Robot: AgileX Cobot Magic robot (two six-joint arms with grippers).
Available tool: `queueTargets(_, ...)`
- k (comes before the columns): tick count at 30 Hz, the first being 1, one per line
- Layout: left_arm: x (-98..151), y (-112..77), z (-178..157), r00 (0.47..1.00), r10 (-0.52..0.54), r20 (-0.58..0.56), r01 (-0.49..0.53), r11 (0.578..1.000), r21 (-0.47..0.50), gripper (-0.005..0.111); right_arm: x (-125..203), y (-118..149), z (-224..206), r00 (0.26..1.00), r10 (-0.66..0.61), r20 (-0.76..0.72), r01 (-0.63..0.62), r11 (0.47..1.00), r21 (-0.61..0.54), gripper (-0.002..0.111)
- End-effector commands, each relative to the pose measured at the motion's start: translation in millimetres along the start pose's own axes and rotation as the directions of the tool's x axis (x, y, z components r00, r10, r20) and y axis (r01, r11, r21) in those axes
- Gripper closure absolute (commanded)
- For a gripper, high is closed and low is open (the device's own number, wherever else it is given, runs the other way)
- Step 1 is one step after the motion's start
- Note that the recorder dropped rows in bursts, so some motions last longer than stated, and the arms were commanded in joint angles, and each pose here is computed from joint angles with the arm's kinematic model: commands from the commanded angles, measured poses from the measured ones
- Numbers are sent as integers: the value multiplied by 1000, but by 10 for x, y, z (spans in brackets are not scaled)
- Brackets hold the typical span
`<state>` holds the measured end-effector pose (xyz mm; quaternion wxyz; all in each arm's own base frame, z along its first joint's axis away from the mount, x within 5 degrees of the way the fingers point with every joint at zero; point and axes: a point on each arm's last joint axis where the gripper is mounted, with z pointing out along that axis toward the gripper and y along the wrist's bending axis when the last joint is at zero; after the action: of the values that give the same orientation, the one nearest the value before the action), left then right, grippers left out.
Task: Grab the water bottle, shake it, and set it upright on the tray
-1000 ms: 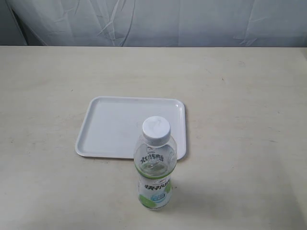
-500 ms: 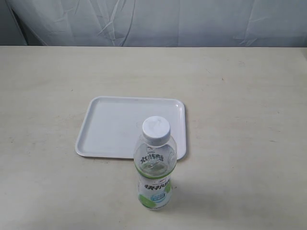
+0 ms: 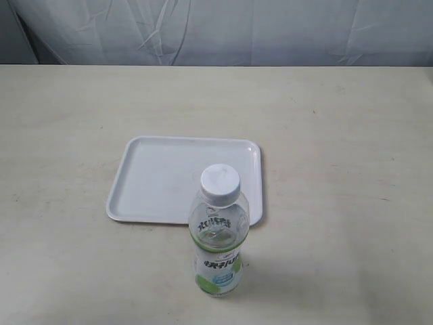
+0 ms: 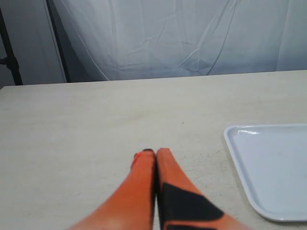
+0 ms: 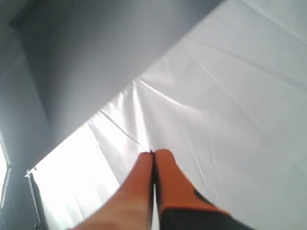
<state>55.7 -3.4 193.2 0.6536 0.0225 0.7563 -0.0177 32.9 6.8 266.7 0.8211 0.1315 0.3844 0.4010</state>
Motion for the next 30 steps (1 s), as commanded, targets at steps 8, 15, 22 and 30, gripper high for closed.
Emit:
queueTargets(8, 4, -1, -1, 1000, 2, 8, -2, 1000, 2, 106, 269, -350, -119, 952, 200, -231, -86, 901, 425, 106)
queueTargets(15, 4, -1, -1, 1000, 2, 8, -2, 1000, 2, 106, 296, -400, -146, 933, 143, -331, 42, 868, 495, 109)
queueTargets(22, 4, -1, -1, 1000, 2, 8, -2, 1000, 2, 106, -176, -70, 1067, 692, -240, -681, 584, 740, 332, 109)
queueTargets(30, 4, -1, -1, 1000, 0, 8, 0, 1000, 2, 106, 327, -248, 1575, 447, -289, -846, 611, 790, 53, 109)
